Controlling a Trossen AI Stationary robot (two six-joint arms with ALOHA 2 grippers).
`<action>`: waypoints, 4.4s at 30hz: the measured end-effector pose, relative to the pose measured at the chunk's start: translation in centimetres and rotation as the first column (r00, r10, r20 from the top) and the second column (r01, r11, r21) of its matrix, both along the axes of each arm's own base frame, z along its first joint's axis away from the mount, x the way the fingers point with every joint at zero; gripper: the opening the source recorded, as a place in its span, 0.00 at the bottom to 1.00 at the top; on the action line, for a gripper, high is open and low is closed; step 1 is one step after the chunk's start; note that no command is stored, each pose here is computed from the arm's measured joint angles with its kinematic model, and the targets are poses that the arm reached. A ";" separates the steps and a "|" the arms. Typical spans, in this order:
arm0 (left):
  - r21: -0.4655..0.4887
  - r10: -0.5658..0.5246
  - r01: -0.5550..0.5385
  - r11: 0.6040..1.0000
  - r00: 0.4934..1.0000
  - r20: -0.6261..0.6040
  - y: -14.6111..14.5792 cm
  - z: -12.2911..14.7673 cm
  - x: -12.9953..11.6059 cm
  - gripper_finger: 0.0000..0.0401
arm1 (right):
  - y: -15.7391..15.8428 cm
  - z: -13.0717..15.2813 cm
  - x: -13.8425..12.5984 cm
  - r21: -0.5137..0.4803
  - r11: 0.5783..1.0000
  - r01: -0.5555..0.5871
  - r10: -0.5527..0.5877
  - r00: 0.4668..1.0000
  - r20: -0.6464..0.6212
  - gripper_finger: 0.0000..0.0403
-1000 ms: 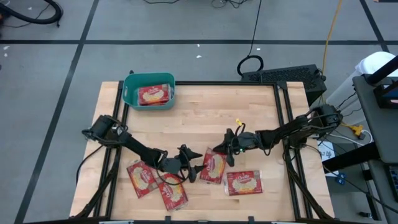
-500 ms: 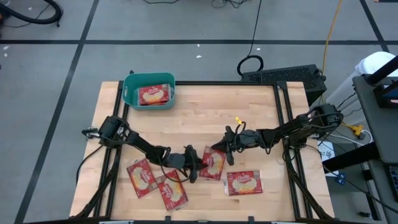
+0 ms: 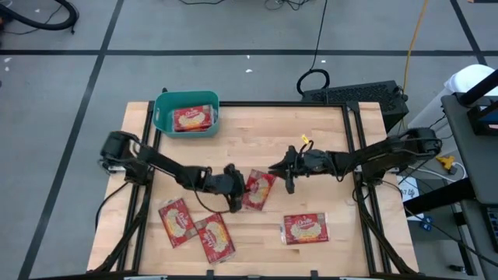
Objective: Sort popcorn bags into baskets
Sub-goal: Put the red popcorn bag into the green bin
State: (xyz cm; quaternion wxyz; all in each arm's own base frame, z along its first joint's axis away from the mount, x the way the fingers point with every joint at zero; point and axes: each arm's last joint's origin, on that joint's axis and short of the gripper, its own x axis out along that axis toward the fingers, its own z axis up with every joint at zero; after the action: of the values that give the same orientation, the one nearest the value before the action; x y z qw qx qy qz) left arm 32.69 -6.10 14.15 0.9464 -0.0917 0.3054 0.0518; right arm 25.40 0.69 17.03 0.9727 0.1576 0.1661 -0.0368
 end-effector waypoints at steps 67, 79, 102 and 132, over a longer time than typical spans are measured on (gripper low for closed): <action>0.000 0.224 -0.224 0.975 0.974 -0.022 4.6 1.7 -7.1 0.49 | -3.5 0.3 3.0 -0.140 0.988 -0.070 0.068 0.998 -0.014 0.02; -0.029 0.171 -0.175 0.984 0.896 0.410 4.2 1.1 -9.4 0.45 | -2.3 1.4 1.4 -0.137 0.990 -0.022 0.069 0.934 0.350 0.03; 0.207 -0.024 -0.150 0.967 0.754 0.657 4.6 5.0 -8.3 0.21 | -2.1 2.1 1.4 -0.214 0.977 0.008 0.083 0.907 0.412 0.03; 0.200 0.249 -0.370 0.907 0.857 0.451 11.3 12.6 -19.3 0.08 | -4.2 0.0 1.1 -0.239 0.963 0.124 -0.077 0.978 0.195 0.37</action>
State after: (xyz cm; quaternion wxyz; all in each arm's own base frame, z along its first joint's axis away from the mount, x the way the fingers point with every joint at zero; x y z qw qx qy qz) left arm 13.40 5.25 26.71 0.9715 -0.0142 0.0676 0.2267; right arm 26.53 -3.51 17.00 0.9928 0.0449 0.0614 -0.0923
